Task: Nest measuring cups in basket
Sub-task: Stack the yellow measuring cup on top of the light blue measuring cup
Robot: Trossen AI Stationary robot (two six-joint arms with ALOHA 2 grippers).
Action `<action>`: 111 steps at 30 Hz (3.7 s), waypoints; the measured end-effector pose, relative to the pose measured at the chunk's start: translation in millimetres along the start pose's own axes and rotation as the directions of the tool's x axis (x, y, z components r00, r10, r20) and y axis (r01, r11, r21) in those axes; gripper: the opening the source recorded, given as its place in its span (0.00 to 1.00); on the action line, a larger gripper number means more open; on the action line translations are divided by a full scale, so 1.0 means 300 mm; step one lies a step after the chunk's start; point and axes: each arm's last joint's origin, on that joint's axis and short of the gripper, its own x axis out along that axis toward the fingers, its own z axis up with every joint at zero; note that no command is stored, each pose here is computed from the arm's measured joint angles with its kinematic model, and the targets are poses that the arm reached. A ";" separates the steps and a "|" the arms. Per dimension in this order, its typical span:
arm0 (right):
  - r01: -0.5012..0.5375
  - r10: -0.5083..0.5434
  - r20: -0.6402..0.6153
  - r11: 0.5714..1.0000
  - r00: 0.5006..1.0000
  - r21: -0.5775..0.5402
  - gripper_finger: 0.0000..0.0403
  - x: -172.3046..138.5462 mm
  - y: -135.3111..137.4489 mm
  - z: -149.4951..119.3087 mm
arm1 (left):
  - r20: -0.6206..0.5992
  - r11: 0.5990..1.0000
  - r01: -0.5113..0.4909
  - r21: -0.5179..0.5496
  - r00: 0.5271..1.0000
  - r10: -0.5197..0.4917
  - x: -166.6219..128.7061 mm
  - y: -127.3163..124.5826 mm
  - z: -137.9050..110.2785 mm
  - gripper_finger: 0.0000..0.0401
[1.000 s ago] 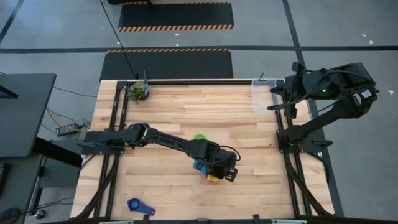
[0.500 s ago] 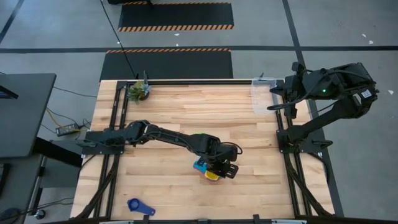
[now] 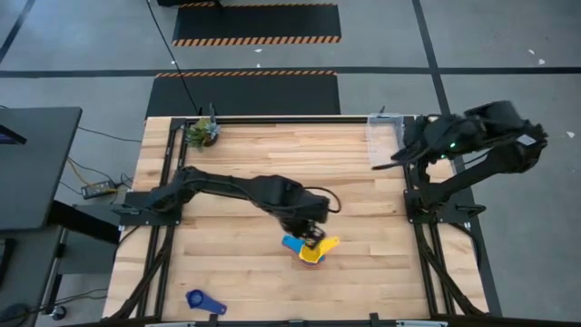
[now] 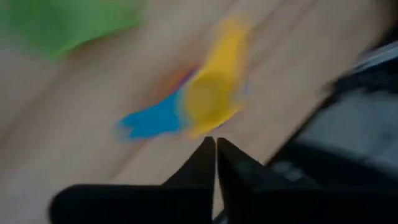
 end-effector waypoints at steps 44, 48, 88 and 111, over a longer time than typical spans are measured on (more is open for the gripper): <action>-0.255 0.465 -0.157 0.701 0.871 0.666 0.00 0.615 0.228 -0.214 | 0.032 0.893 0.222 0.391 0.967 -0.254 0.012 0.540 -0.324 0.00; -0.298 0.512 -0.089 0.622 0.854 0.724 0.00 0.673 0.254 -0.254 | 0.016 0.879 0.324 0.350 0.936 -0.352 0.135 0.559 -0.348 0.00; -0.319 0.639 -0.179 0.583 0.748 0.747 0.00 1.095 0.325 -0.340 | 0.048 0.853 0.377 0.361 0.906 -0.421 0.488 0.478 -0.259 0.00; -0.422 0.654 -0.113 0.599 0.748 0.681 0.00 1.139 0.156 -0.271 | 0.189 0.849 0.345 0.401 0.875 -0.445 0.463 0.552 -0.111 0.00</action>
